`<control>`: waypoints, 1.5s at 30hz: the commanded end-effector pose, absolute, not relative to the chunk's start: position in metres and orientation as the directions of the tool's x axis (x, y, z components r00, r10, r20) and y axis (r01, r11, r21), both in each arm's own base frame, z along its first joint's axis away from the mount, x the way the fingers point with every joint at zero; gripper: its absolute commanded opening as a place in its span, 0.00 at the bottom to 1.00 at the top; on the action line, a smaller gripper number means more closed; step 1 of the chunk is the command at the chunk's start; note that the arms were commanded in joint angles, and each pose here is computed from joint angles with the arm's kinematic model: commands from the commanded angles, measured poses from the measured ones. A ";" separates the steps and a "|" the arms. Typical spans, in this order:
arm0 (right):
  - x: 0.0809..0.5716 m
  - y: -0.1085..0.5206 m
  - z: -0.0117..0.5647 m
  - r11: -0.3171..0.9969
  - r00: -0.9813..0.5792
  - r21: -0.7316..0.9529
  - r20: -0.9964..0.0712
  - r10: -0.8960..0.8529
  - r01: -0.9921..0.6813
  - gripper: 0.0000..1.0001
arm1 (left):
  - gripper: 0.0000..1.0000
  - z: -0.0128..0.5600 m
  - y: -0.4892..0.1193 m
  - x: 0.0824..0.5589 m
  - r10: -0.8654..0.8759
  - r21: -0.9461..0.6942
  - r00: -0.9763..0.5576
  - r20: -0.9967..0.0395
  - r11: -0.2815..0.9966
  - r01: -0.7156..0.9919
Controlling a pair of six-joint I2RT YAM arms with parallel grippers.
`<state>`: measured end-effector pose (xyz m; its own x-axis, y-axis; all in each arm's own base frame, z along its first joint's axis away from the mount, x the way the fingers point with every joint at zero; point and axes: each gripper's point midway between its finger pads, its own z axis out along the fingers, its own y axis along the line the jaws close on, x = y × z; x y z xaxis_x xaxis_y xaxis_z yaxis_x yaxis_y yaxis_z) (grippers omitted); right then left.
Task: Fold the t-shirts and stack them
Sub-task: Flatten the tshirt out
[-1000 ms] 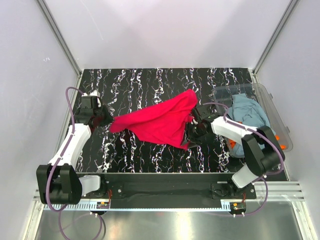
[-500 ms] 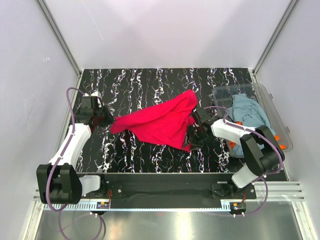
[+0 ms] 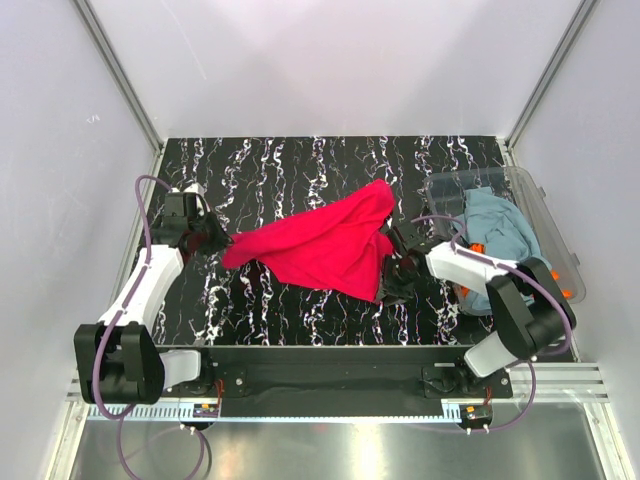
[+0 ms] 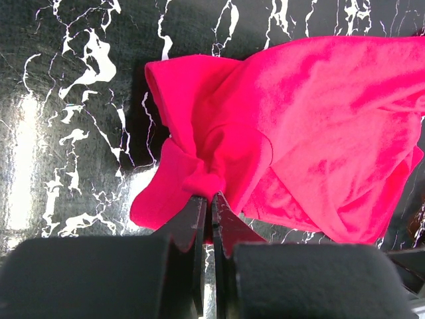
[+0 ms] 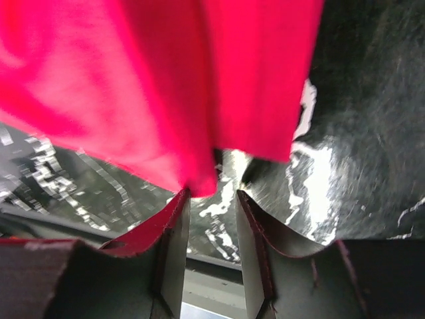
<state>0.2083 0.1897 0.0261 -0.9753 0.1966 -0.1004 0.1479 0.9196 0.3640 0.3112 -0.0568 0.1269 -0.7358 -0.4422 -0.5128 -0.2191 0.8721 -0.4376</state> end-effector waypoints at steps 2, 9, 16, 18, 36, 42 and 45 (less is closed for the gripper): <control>0.221 0.192 0.018 0.933 -0.976 0.337 -0.131 0.175 0.122 0.41 | 0.04 0.135 -0.060 0.316 -0.430 -0.458 -0.731 -0.530 0.870 -0.180; 0.218 0.193 0.001 0.936 -0.982 0.328 -0.089 0.167 0.130 0.38 | 0.04 0.130 -0.062 0.312 -0.436 -0.464 -0.738 -0.514 0.866 -0.188; 0.220 0.188 -0.002 0.946 -0.982 0.301 -0.101 0.159 0.122 0.10 | 0.04 0.114 -0.060 0.301 -0.459 -0.459 -0.749 -0.478 0.857 -0.232; 0.214 0.183 -0.001 0.952 -0.984 0.276 -0.083 0.158 0.129 0.00 | 0.13 0.112 -0.062 0.298 -0.467 -0.469 -0.752 -0.465 0.851 -0.238; 0.206 0.153 0.058 0.965 -0.971 0.251 -0.203 0.128 0.075 0.00 | 0.83 0.093 -0.033 0.270 -0.582 -0.374 -0.673 -0.457 0.812 -0.448; 0.205 0.153 0.058 0.965 -0.973 0.255 -0.198 0.121 0.068 0.00 | 0.45 0.067 -0.004 0.237 -0.745 -0.297 -0.540 -0.391 0.658 -0.692; 0.207 0.154 0.058 0.965 -0.975 0.254 -0.193 0.112 0.061 0.00 | 0.45 0.061 -0.005 0.233 -0.838 -0.335 -0.441 -0.322 0.537 -0.775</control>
